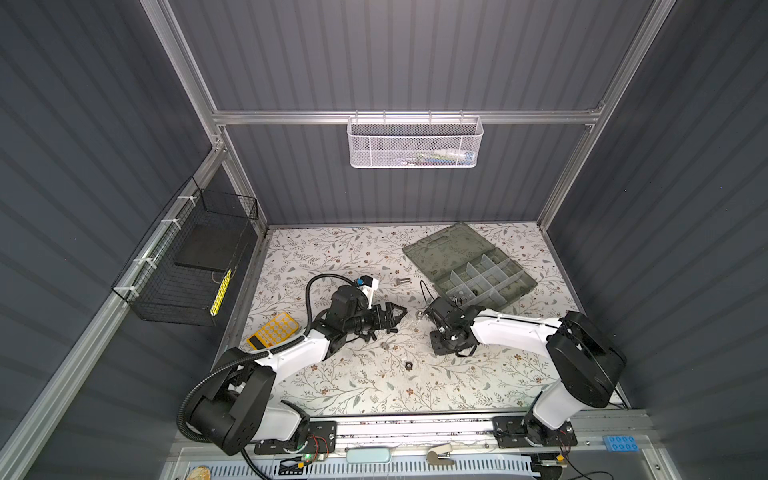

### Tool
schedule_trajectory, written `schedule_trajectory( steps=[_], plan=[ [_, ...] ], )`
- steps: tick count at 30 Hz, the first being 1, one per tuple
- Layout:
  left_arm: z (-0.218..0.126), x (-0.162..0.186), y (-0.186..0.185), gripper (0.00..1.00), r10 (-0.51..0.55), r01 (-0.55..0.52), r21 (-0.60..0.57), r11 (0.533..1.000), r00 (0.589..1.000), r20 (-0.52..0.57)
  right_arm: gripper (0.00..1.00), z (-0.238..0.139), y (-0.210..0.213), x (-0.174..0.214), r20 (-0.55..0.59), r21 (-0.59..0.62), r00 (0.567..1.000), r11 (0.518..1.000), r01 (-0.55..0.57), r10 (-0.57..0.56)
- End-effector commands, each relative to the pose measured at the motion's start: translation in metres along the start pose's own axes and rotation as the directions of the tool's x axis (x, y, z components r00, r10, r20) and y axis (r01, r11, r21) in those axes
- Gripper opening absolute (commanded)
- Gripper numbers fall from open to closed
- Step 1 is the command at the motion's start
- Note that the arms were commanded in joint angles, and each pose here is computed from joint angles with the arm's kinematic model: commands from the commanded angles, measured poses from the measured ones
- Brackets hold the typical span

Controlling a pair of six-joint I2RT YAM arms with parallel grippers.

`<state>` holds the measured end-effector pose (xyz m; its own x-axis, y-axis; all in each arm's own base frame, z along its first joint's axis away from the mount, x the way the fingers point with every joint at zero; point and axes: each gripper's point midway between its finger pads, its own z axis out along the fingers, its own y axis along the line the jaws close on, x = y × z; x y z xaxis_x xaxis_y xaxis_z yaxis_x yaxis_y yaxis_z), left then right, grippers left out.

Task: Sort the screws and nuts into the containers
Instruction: 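Close the right gripper on the black hex nut and lift it, then carry the nut with the right gripper into the black-nut compartment and release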

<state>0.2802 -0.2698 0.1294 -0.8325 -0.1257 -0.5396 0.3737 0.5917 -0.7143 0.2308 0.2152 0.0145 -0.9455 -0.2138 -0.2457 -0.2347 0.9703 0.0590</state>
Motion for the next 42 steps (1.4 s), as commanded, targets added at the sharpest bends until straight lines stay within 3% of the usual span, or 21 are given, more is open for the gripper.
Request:
schedule_trajectory(
  steps=[1,16,31,42],
  plan=[
    [-0.004,0.001,-0.005,1.0,0.004,-0.004,0.008,1.0,1.0,0.005,0.2,-0.001,-0.001,0.006,-0.014,0.009,1.0,1.0,-0.001,0.001],
    [-0.005,-0.018,-0.02,1.0,0.049,-0.049,-0.008,0.999,0.999,0.009,0.16,-0.041,-0.013,-0.049,0.113,-0.009,0.994,1.0,-0.001,0.002],
    [0.041,-0.043,-0.08,1.0,0.138,-0.136,0.072,0.988,0.99,-0.013,0.16,-0.11,-0.098,-0.127,0.311,-0.089,0.926,0.976,-0.198,0.216],
    [0.07,-0.03,-0.103,1.0,0.183,-0.177,0.088,0.98,0.981,-0.066,0.18,-0.077,-0.152,-0.159,0.299,-0.077,0.896,0.944,-0.322,0.33]
  ],
)
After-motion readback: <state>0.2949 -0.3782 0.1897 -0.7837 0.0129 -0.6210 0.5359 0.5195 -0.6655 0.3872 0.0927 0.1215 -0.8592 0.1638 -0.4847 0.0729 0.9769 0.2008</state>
